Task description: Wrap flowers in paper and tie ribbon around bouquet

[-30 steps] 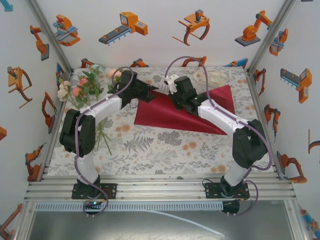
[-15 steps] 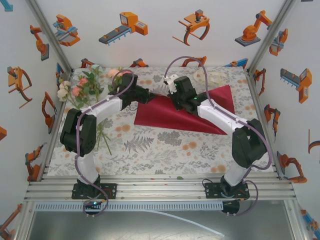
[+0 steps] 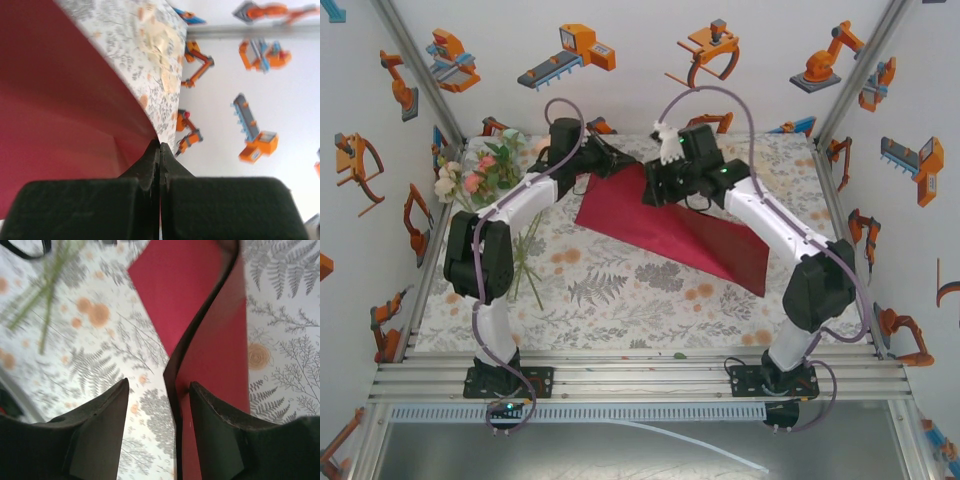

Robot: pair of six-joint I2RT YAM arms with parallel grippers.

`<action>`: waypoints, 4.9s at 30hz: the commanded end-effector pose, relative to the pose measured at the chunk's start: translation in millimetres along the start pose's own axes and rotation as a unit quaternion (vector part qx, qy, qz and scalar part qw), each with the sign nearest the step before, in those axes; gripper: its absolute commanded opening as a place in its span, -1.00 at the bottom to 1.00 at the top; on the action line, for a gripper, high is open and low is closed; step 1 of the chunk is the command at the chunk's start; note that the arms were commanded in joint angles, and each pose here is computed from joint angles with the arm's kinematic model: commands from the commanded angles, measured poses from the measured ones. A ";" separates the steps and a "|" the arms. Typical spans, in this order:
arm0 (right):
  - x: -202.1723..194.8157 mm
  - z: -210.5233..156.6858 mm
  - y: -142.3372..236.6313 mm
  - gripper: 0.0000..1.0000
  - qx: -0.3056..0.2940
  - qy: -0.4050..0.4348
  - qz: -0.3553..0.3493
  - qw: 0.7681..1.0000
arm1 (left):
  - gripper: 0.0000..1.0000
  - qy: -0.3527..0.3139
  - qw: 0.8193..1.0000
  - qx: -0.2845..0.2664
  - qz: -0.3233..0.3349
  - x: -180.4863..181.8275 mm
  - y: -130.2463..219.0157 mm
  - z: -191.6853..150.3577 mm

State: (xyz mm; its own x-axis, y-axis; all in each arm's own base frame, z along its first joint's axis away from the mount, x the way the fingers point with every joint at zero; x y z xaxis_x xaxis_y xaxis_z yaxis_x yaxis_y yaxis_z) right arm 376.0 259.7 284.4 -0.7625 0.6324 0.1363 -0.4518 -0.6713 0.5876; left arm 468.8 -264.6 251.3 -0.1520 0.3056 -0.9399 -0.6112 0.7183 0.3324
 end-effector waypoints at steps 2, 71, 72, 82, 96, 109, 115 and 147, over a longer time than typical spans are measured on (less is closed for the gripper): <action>-41.3 18.7 54.7 0.05 -0.054 -0.127 -0.010 0.990 | -1.00 -0.161 0.983 0.066 -0.057 -23.9 9.4 -22.2; -41.1 -64.8 -17.4 -0.21 0.161 0.027 -0.204 0.965 | -1.00 -0.148 0.985 0.073 -0.048 -10.1 -7.8 -34.1; -40.6 -64.7 -17.3 -0.32 0.158 0.024 -0.201 0.966 | -1.00 -0.147 0.985 0.073 -0.047 -9.5 -7.6 -34.3; -55.6 -49.9 -3.2 -1.00 0.115 -0.041 -0.214 0.969 | -1.00 -0.152 0.986 0.057 0.028 18.7 1.6 -21.9; -115.3 -41.7 68.7 -1.00 0.093 -0.048 -0.269 0.957 | -1.00 -0.168 0.983 0.047 0.065 37.3 28.5 -1.7; -1.5 4.2 -29.3 0.43 0.019 0.069 -0.069 0.995 | -1.00 -0.146 0.986 0.067 0.047 33.1 13.6 -10.1; -7.0 7.0 -56.8 0.56 0.022 0.119 -0.072 0.990 | -1.00 -0.151 0.985 0.068 0.049 29.5 17.0 -11.4; -109.8 2.1 64.6 -1.00 -0.009 0.008 -0.249 0.969 | -1.00 -0.221 0.941 0.014 0.257 82.9 91.6 42.3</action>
State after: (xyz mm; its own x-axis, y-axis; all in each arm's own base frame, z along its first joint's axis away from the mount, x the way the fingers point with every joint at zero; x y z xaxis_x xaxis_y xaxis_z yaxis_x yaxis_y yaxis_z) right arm 444.2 183.4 288.4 -0.5424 0.8081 -0.2297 -0.7366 -0.3259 0.5926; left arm 441.3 -179.2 192.1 -0.0830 0.7552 -0.6503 -0.5085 0.5291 0.6793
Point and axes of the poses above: each hand's point on the last joint's axis, 136 mm out from that joint toward the fingers, its own y axis back along the fingers, its own x axis along the line the jaws close on, z = x × y, the point moved 5 cm from there along y, back along the fingers, and after that the axes turned 14 degrees about y, right-handed, at the moved point
